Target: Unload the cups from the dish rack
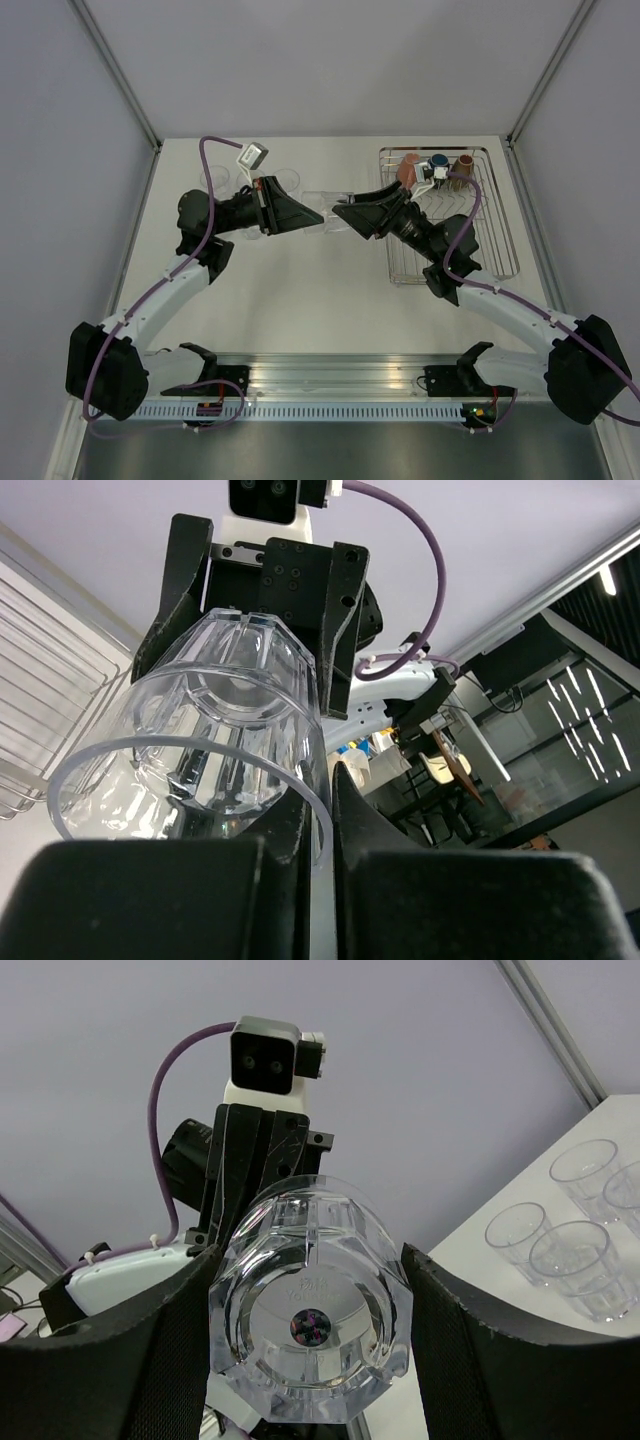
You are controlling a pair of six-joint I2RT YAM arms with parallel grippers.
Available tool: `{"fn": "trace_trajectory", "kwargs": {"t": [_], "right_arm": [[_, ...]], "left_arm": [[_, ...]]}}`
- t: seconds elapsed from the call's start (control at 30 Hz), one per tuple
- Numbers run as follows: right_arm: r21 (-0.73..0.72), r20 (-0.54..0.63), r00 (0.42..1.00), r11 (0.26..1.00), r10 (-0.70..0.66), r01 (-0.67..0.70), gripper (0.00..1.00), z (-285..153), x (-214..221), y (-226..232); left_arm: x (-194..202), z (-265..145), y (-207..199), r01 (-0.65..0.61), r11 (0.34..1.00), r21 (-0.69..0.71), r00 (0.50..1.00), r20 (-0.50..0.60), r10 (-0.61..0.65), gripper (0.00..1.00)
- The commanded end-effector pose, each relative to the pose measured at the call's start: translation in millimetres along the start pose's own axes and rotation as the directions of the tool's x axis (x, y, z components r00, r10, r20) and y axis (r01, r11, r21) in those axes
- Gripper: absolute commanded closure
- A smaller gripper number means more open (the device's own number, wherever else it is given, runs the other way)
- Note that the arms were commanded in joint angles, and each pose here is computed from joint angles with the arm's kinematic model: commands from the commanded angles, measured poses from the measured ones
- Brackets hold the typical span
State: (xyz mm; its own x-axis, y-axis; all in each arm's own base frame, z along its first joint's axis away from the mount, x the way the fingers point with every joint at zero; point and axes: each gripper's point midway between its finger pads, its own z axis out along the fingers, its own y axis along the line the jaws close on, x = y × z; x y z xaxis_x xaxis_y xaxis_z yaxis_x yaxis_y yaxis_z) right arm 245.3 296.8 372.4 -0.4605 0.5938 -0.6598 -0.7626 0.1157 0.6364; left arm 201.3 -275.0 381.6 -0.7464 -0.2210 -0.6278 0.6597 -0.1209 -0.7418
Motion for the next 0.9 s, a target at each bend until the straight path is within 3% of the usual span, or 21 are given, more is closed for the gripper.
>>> {"fn": "trace_trajectory", "kwargs": {"t": [0.0, 0.07, 0.1, 0.13, 0.17, 0.33, 0.37, 0.53, 0.57, 0.87], "right_arm": [[-0.084, 0.078, 0.995, 0.994, -0.066, 0.073, 0.47, 8.2, -24.8, 25.6], [-0.049, 0.071, 0.994, 0.995, -0.086, 0.090, 0.34, 7.1, -25.1, 20.9], [0.008, 0.047, 0.993, 0.994, -0.106, 0.106, 0.23, 6.9, -21.3, 8.5], [0.024, 0.039, 0.990, 0.991, -0.135, 0.134, 0.16, 5.5, -22.1, 7.6], [0.046, 0.034, 0.986, 0.986, -0.162, 0.160, 0.02, 5.5, -24.9, 5.6], [0.301, -0.030, 0.969, 0.922, -0.247, 0.244, 0.02, -17.1, -35.5, -28.2], [0.331, -0.030, 0.962, 0.906, -0.271, 0.265, 0.02, -20.5, -42.7, -28.0], [0.596, -0.092, 0.930, 0.728, -0.356, 0.338, 0.02, -62.9, -69.8, -50.1], [0.613, -0.107, 0.921, 0.704, -0.375, 0.358, 0.02, -67.3, -75.4, -47.8], [0.686, -0.228, 0.886, 0.579, -0.404, 0.441, 0.02, -107.8, -81.0, -44.4]], "left_arm": [[-3.0, 2.3, -10.9, -0.073, 0.997, 0.014, 0.997, -0.005, 0.073, 0.98], [-4.3, 1.5, -2.6, -0.092, 0.995, -0.043, 0.996, 0.002, 0.092, 0.98], [-11.0, 2.3, -1.4, -0.114, 0.991, -0.072, 0.993, 0.027, 0.116, 0.98], [-8.6, 0.3, 10.3, -0.071, 0.988, -0.135, 0.997, 0.022, 0.075, 0.98], [-14.7, -1.5, 14.9, -0.132, 0.975, -0.180, 0.989, 0.043, 0.142, 0.98], [-32.0, -12.5, 44.5, -0.183, 0.894, -0.410, 0.975, 0.040, 0.218, 0.98], [-30.5, -21.8, 62.7, -0.167, 0.849, -0.501, 0.978, 0.028, 0.209, 0.98], [-49.3, -39.6, 96.5, -0.170, 0.702, -0.691, 0.973, -0.005, 0.231, 0.98], [-55.8, -48.1, 110.3, -0.178, 0.639, -0.748, 0.968, -0.017, 0.249, 0.98], [-56.4, -77.8, 187.9, -0.276, 0.327, -0.904, 0.961, -0.255, 0.106, 0.98]]}}
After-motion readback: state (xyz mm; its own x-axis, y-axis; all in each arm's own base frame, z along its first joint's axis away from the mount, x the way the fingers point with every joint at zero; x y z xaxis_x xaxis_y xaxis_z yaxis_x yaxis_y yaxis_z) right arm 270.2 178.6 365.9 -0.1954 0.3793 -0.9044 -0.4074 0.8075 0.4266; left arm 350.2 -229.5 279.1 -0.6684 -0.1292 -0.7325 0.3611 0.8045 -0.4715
